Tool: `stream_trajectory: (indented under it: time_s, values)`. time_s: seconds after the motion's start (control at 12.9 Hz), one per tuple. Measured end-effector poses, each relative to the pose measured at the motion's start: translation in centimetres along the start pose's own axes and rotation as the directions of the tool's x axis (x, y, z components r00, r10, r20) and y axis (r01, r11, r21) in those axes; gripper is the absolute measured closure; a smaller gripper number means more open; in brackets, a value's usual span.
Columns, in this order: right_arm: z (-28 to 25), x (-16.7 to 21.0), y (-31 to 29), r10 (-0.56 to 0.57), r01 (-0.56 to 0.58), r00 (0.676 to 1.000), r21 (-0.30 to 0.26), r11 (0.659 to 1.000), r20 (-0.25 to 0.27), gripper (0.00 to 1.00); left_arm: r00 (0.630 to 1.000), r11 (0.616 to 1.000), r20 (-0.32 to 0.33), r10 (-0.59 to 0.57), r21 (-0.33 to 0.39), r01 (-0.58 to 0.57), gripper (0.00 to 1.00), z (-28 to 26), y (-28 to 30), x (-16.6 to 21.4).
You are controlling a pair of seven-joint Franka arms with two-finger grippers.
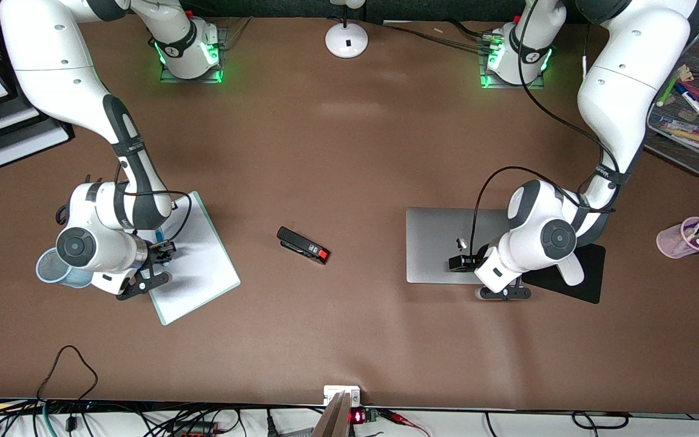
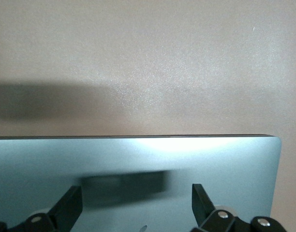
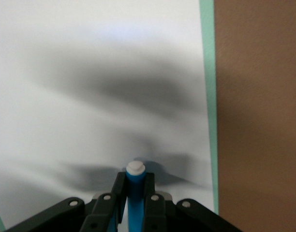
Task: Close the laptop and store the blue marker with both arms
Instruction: 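Lift the marker with the right gripper while the left gripper withdraws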
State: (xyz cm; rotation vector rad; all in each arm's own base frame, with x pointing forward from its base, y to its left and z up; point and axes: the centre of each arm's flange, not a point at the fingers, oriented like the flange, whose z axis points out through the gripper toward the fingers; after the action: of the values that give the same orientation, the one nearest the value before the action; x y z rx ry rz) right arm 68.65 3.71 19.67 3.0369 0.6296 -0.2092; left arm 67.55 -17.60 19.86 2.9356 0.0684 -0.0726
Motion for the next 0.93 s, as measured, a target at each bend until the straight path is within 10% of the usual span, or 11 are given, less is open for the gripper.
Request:
stream_trajectory:
  time_s: [0.39, 0.93]
  values:
    - [-9.8, 1.3, 0.9, -0.030, 0.029, 0.999, -0.019, 0.999, -0.044, 0.82, 1.000, 1.000, -0.021, 0.000, 0.025, 0.001, 0.00, -4.1, -0.4, 1.1]
    - [-20.6, -0.5, 7.6, -0.347, 0.332, 0.929, -0.124, 0.935, -0.126, 0.82, 0.998, 0.991, -0.046, -0.046, 0.126, 0.051, 0.00, -20.1, -5.6, 0.7]
